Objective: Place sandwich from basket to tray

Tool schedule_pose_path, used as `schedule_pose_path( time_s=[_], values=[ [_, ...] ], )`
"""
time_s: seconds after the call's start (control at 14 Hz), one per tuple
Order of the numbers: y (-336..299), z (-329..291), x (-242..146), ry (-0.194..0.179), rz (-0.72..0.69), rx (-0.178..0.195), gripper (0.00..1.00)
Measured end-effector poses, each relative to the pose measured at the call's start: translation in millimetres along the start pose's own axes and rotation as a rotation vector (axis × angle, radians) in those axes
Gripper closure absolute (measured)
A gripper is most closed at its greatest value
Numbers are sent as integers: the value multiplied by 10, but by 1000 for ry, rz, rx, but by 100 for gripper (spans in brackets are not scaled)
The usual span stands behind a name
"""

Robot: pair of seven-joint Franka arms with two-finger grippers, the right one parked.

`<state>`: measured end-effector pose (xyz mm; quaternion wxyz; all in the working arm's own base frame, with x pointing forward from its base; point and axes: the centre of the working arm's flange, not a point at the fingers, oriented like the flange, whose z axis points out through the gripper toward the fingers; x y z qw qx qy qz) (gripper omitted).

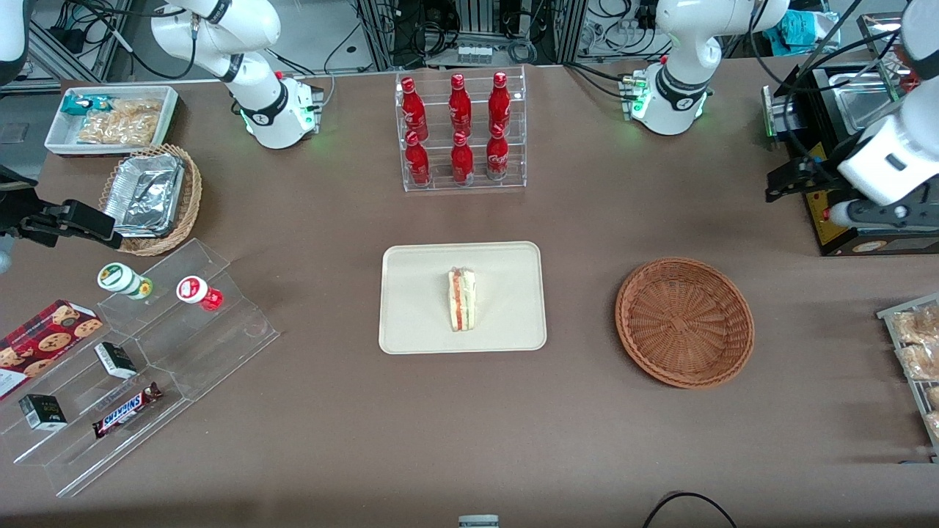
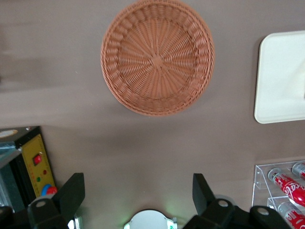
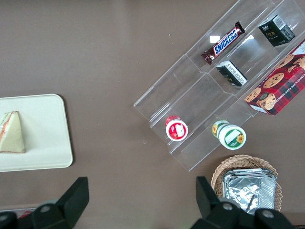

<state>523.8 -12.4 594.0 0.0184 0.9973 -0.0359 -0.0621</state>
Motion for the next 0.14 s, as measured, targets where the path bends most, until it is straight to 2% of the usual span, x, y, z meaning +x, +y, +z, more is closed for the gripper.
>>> schedule_pose_path(
  time_s=[0.14],
  values=[
    [-12, -90, -4, 20, 2, 8, 0]
  ],
)
